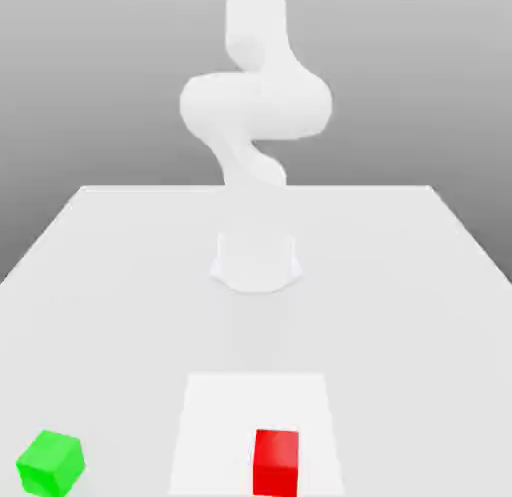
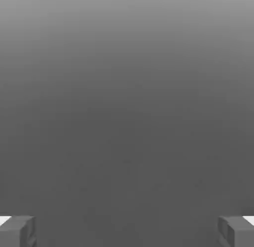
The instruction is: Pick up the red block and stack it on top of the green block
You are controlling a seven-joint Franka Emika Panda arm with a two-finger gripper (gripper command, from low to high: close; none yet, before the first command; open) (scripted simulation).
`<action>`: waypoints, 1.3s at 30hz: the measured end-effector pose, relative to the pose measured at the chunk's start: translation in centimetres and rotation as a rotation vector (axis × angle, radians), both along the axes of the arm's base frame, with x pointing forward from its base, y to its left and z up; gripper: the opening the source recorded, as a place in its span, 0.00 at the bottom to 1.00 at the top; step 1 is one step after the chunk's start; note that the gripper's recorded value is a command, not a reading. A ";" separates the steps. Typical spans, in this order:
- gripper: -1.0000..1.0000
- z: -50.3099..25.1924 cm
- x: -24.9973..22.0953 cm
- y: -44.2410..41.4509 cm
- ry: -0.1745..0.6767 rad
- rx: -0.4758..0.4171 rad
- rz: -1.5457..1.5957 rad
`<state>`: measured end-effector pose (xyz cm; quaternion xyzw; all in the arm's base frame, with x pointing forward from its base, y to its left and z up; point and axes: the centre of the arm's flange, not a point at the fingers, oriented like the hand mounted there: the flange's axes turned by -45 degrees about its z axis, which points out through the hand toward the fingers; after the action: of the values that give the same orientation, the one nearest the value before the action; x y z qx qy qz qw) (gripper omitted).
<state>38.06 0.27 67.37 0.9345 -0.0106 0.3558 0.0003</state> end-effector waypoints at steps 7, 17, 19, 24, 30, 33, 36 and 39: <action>0.50 -12.0 7.6 0.6 0.206 -0.002 -0.022; 0.50 -30.9 11.9 1.3 0.492 0.008 -0.044; 0.50 -34.8 11.8 1.5 0.550 0.012 -0.047; 0.50 -44.2 10.3 1.9 0.693 0.027 -0.055; 0.00 -52.3 9.8 2.0 0.727 0.031 -0.057; 0.00 -52.3 9.8 2.1 0.727 0.031 -0.057; 0.00 -52.8 9.8 2.1 0.726 0.031 -0.057; 0.00 -50.5 9.9 2.1 0.726 0.031 -0.058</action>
<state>47.93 2.33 16.85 0.9991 -0.0415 0.0003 -0.0001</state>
